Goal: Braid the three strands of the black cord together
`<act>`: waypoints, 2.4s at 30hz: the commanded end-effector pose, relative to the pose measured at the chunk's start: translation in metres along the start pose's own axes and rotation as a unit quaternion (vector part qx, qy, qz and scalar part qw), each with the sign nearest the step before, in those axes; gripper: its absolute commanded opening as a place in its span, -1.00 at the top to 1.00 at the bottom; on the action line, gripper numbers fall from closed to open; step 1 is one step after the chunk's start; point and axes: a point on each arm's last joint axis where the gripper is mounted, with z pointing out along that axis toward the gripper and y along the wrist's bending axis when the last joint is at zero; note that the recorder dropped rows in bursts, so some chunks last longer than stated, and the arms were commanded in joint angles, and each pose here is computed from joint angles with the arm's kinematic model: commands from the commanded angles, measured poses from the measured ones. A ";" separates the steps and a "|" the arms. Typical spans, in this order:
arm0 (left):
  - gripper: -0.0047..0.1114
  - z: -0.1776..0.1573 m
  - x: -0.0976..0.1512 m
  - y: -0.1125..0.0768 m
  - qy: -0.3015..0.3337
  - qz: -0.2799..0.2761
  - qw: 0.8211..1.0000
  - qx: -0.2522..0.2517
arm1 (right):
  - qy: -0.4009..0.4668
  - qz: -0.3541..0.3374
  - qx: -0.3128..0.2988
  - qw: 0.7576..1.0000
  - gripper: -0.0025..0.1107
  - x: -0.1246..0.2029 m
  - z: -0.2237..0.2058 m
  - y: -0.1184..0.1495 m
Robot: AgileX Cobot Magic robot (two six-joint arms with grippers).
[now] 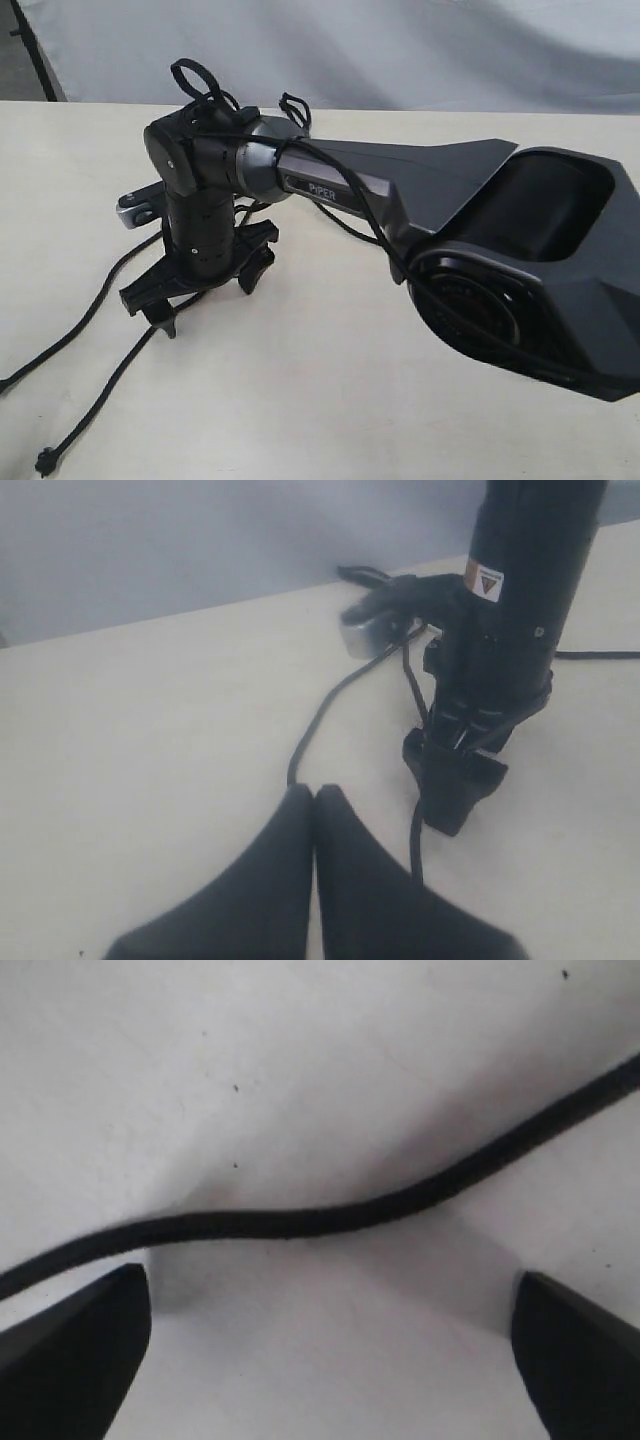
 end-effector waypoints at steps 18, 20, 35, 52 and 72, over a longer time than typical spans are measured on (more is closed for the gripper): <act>0.91 0.000 0.000 0.000 -0.006 0.001 1.000 -0.003 | -0.050 -0.062 0.033 0.996 -0.65 -0.021 0.007 0.059; 0.91 0.000 0.000 0.000 -0.006 0.001 1.000 -0.003 | -0.051 -0.070 0.038 0.996 -0.65 -0.020 0.007 0.062; 0.91 0.000 0.000 0.000 -0.006 0.001 1.000 -0.003 | 0.014 -0.094 0.053 0.994 -0.65 0.006 0.015 0.054; 0.91 0.000 0.000 0.000 -0.006 0.001 1.000 -0.003 | 0.077 -0.066 0.128 0.987 -0.65 0.063 -0.036 -0.012; 0.91 0.000 0.000 0.000 -0.006 0.001 1.000 -0.003 | -0.026 -0.050 -0.022 0.998 -0.65 0.055 -0.042 0.036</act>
